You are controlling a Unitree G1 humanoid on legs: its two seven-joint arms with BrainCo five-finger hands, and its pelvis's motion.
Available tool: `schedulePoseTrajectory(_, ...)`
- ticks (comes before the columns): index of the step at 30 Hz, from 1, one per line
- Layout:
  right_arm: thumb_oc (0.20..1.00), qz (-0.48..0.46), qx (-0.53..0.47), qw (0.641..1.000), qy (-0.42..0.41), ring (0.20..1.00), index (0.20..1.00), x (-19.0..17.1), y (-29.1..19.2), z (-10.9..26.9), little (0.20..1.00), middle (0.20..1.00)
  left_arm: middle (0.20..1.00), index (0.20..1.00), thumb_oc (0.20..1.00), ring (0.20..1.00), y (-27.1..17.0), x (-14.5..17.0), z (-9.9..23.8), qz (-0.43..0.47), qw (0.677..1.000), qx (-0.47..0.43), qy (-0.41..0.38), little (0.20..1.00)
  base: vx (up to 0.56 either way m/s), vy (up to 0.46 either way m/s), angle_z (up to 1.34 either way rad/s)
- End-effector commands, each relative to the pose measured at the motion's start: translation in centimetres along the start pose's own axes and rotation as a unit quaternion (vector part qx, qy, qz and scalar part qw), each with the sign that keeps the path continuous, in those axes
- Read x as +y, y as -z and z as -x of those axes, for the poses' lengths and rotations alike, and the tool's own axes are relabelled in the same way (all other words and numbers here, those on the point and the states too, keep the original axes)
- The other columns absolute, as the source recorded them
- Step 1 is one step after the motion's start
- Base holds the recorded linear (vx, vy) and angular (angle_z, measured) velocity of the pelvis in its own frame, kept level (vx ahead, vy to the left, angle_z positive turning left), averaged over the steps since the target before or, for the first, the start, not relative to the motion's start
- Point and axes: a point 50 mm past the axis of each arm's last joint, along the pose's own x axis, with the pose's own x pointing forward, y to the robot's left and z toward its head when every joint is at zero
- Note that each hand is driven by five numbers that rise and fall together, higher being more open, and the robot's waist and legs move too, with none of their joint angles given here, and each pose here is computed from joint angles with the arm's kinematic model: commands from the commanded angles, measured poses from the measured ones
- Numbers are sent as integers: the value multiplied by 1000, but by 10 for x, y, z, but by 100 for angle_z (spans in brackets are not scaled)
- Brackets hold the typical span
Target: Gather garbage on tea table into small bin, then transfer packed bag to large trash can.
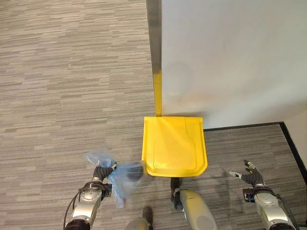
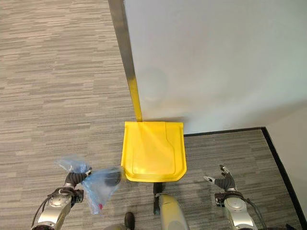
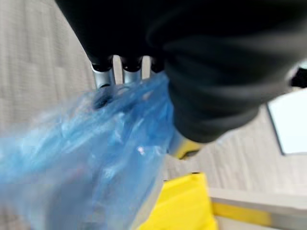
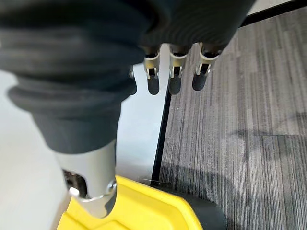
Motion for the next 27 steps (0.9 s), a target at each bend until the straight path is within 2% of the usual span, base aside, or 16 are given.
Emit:
schedulePoseTrajectory(1,1000,-6,2,1000,-4,1000,1000,5,7,2,1000,1000,200,200,200,200,3,24,9,-3,999,-17,-33,200,-46,38,0)
schedulePoseTrajectory(16,1000,28,-5,998,-64,1000,1000,35,1,3,1000,1000,200,200,200,200,8,37,14,-23,999,-6,-44,200,-172,46,-5)
schedulePoseTrajectory(27,1000,17,1,999,-46,1000,1000,27,9,6,1000,1000,200,200,200,200,1,27,10,-28,999,-16,-24,200,89,-88,6)
